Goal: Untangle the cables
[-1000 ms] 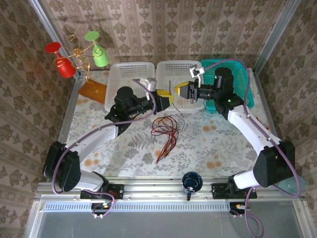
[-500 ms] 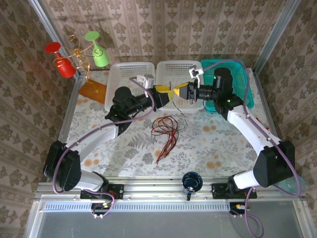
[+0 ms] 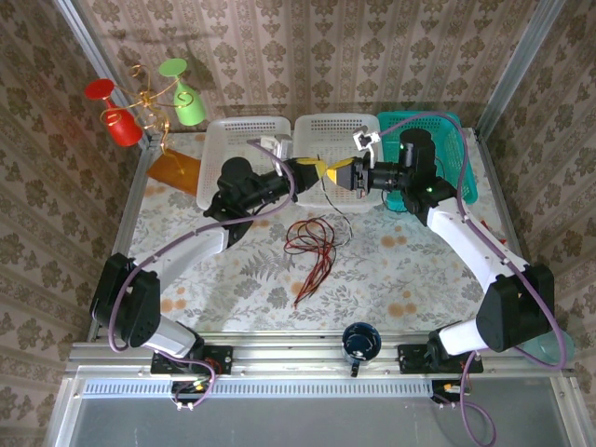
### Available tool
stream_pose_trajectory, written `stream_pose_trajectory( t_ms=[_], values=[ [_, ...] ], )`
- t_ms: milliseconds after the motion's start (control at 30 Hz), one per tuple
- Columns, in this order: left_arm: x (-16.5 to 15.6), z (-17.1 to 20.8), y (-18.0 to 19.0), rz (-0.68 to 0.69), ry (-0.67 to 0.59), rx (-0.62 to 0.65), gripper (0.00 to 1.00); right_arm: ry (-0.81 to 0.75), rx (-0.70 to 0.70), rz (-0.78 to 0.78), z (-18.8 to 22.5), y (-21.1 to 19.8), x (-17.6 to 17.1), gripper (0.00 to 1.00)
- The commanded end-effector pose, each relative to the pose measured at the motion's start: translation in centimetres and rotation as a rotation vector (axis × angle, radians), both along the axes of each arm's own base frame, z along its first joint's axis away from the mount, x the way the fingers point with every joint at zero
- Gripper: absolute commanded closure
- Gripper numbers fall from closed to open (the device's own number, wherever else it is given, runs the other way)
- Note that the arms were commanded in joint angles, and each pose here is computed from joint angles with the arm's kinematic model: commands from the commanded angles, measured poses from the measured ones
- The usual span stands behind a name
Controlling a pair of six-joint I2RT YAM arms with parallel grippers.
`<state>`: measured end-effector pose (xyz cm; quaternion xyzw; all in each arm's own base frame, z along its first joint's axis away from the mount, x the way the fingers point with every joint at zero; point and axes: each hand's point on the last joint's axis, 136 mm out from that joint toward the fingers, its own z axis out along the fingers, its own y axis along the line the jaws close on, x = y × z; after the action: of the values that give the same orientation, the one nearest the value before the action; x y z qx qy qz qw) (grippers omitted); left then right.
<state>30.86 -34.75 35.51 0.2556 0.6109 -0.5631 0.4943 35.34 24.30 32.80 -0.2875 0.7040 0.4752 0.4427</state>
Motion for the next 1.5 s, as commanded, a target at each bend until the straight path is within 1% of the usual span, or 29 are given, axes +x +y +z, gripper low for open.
stream_pose_trajectory(
  t_ms=[0,100,133,167,333,500,567,700,800,867,933,967,1000,1067,1133,1167,1200,1233,1300,1467],
  values=[
    [-0.3,3.0,0.3,-0.013,-0.066,-0.047,1.0,-0.032,-0.009,-0.008,0.8,-0.1,-0.5,1.0],
    [-0.4,3.1,0.7,-0.002,-0.071,-0.043,1.0,-0.021,-0.013,-0.05,0.2,-0.5,0.2,1.0],
    [-0.4,3.1,0.9,0.011,-0.069,-0.039,1.0,-0.045,-0.005,-0.072,1.1,-1.0,0.0,1.0],
    [-0.3,3.0,1.2,0.03,-0.07,-0.035,1.0,-0.04,-0.01,-0.104,0.9,-1.3,0.3,1.0],
    [-0.6,2.7,2.2,0.079,-0.085,0.007,1.0,0.009,-0.081,-0.318,-1.5,-4.3,2.6,1.0],
    [-0.5,2.0,3.2,0.14,-0.081,0.043,1.0,0.085,-0.09,-0.571,-3.3,-9.1,4.5,1.0],
    [-0.4,1.9,3.3,0.153,-0.081,0.047,1.0,0.104,-0.083,-0.64,-3.6,-10.6,4.9,1.0],
    [-0.2,2.0,3.9,0.196,-0.096,0.083,1.0,0.093,-0.07,-0.741,-3.1,-13.1,5.1,1.0],
    [-0.5,2.9,4.6,0.232,-0.127,0.107,1.0,0.054,-0.043,-0.806,-1.4,-14.9,4.6,1.0],
    [-1.0,3.6,4.6,0.215,-0.147,0.116,1.0,0.023,-0.012,-0.77,0.1,-14.7,4.2,1.0],
    [-1.5,4.1,4.2,0.173,-0.144,0.116,1.0,0.034,0.005,-0.658,1.0,-13.0,3.7,1.0],
    [-1.8,4.4,3.8,0.142,-0.137,0.111,1.0,0.053,0.024,-0.571,1.6,-11.6,3.3,0.96],
    [-2.1,4.5,3.4,0.109,-0.129,0.106,1.0,0.084,0.043,-0.498,2.1,-10.4,3.1,0.89],
    [-2.7,4.6,2.7,0.05,-0.122,0.099,1.0,0.164,0.061,-0.427,2.2,-9.0,3.1,0.76],
    [-3.0,4.5,2.3,0.011,-0.116,0.103,1.0,0.248,0.08,-0.396,2.0,-8.2,3.4,0.65],
    [-3.0,4.4,2.2,-0.001,-0.114,0.11,1.0,0.296,0.097,-0.378,1.9,-7.8,3.5,0.62],
    [-3.6,4.2,1.9,-0.043,-0.116,0.119,1.0,0.337,0.12,-0.352,1.9,-7.4,3.6,0.59],
    [-3.8,4.1,1.8,-0.065,-0.119,0.127,1.0,0.362,0.142,-0.327,2.3,-6.9,3.4,0.57],
    [-4.3,3.8,1.4,-0.127,-0.113,0.15,1.0,0.448,0.165,-0.264,1.4,-5.5,3.9,0.53],
    [-4.5,2.6,1.7,-0.251,-0.111,0.204,1.0,0.56,0.167,-0.195,-0.1,-3.9,3.7,0.53]
  ],
)
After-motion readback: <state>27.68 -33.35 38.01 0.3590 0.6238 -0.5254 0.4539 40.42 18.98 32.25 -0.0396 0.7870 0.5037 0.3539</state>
